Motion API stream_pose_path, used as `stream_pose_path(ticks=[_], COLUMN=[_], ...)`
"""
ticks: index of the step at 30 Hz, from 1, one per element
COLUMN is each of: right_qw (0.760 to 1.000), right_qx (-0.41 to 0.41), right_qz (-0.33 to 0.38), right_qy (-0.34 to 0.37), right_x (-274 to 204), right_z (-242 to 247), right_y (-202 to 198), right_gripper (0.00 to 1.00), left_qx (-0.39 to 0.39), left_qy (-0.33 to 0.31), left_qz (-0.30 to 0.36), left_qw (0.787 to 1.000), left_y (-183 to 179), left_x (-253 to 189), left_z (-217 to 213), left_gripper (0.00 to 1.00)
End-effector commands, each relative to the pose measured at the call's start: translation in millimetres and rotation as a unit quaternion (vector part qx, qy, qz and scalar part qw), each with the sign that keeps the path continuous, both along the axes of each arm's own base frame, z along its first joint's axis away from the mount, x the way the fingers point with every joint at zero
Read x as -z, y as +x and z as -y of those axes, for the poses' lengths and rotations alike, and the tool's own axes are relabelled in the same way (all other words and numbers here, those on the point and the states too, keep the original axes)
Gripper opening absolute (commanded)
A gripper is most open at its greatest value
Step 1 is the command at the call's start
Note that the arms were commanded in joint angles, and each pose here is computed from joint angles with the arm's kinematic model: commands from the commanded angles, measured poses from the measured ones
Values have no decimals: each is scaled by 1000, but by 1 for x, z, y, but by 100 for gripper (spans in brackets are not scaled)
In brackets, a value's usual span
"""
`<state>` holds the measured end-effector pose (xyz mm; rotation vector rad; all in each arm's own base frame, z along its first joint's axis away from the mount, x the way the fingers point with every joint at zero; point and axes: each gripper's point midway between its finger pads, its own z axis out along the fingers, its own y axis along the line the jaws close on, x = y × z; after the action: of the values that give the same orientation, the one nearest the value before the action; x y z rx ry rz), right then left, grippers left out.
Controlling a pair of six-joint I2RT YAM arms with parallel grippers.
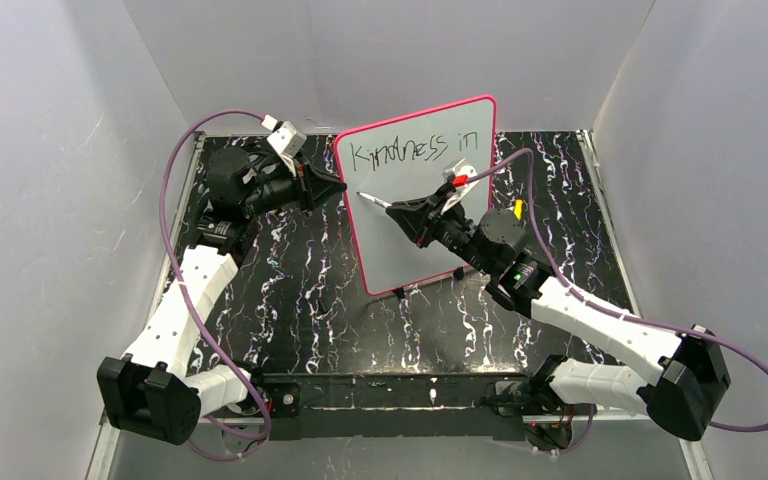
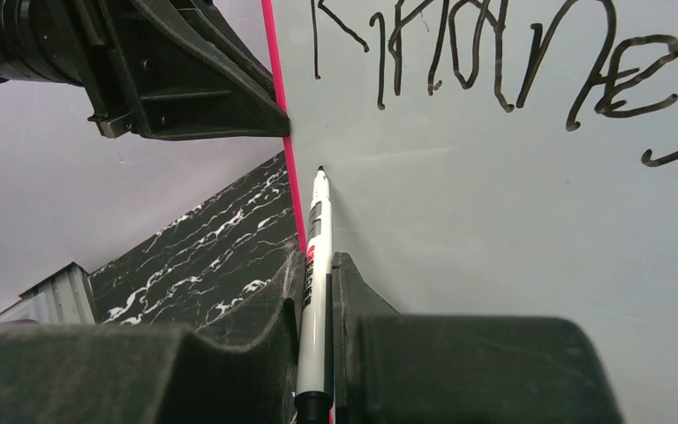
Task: Write a sentence on the whiteboard
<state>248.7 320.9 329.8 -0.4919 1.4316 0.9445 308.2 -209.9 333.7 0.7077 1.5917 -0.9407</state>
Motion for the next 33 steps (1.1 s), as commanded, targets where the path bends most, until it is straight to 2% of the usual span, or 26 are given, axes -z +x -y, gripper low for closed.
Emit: stream_pose_path(ticks=[1, 6, 13, 22, 33], right_qw=[999, 998, 998, 999, 997], right_qx=[17, 57, 64, 25, 50], right_qz=[21, -5, -26, 5, 20], right_qy=[29, 10, -15, 39, 52], right_x=[-18, 1, 24, -13, -20], right_z=[3, 14, 20, 17, 18], right_y=[4, 13, 10, -5, 6], right_gripper=[1, 1, 1, 1, 1], left_qx=[21, 21, 21, 21, 22], left_qy=[3, 3, 3, 3, 3], left_qz=[-11, -12, -11, -14, -14], left_qw=[1000, 1000, 1000, 1000, 1000], left_y=[-14, -14, -14, -13, -14], left_x=[5, 6, 5, 6, 7], left_z=[3, 3, 3, 3, 3], left_gripper=[0, 0, 0, 0, 0])
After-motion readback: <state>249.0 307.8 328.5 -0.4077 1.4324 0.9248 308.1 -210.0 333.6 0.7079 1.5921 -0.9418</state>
